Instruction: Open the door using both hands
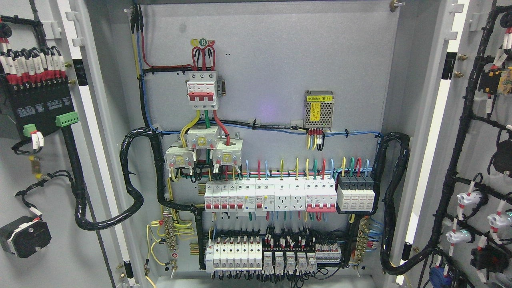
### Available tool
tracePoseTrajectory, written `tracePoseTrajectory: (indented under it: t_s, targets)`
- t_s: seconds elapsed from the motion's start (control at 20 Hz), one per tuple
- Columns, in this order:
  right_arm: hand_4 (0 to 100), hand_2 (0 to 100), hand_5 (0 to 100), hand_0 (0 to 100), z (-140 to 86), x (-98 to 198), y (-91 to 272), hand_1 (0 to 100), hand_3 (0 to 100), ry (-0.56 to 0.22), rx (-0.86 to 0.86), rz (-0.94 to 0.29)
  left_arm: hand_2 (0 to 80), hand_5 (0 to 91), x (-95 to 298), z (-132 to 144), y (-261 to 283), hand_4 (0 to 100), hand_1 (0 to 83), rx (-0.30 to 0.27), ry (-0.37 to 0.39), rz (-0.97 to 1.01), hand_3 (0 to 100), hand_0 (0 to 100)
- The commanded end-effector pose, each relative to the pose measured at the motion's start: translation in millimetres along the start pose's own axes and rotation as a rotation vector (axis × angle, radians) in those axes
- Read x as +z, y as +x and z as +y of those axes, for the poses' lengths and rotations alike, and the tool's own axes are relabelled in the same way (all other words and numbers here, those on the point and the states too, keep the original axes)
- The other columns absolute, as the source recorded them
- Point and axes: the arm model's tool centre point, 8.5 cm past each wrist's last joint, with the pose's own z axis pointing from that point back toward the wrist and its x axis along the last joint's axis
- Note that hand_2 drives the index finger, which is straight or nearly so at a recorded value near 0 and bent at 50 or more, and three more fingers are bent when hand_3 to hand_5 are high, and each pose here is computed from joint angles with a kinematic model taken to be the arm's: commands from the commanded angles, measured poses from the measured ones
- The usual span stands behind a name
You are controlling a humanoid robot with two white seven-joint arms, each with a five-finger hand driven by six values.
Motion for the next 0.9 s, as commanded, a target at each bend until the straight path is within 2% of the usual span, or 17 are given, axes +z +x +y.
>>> tracePoseTrajectory:
  t_s: [0.0,0.25,0.85]
  targets:
    - [0,0,0,0,-14,5,4,0,0,-0.001,0.016,0.021,0.0,0.0,-10,33,6,4,0.0,-0.078,0.045,-0.047,0,0]
    - [0,0,0,0,-21,10,3,0,0,0.003,0.017,0.030,0.0,0.0,-10,45,-3,4,0.0,-0.097,0.067,-0.008,0,0]
    - [0,0,0,0,-42,18,8,0,0,-0.047,0.048,0.042,0.0,0.0,-23,59,-41,4,0.0,-0.050,0.117,0.220,0,0]
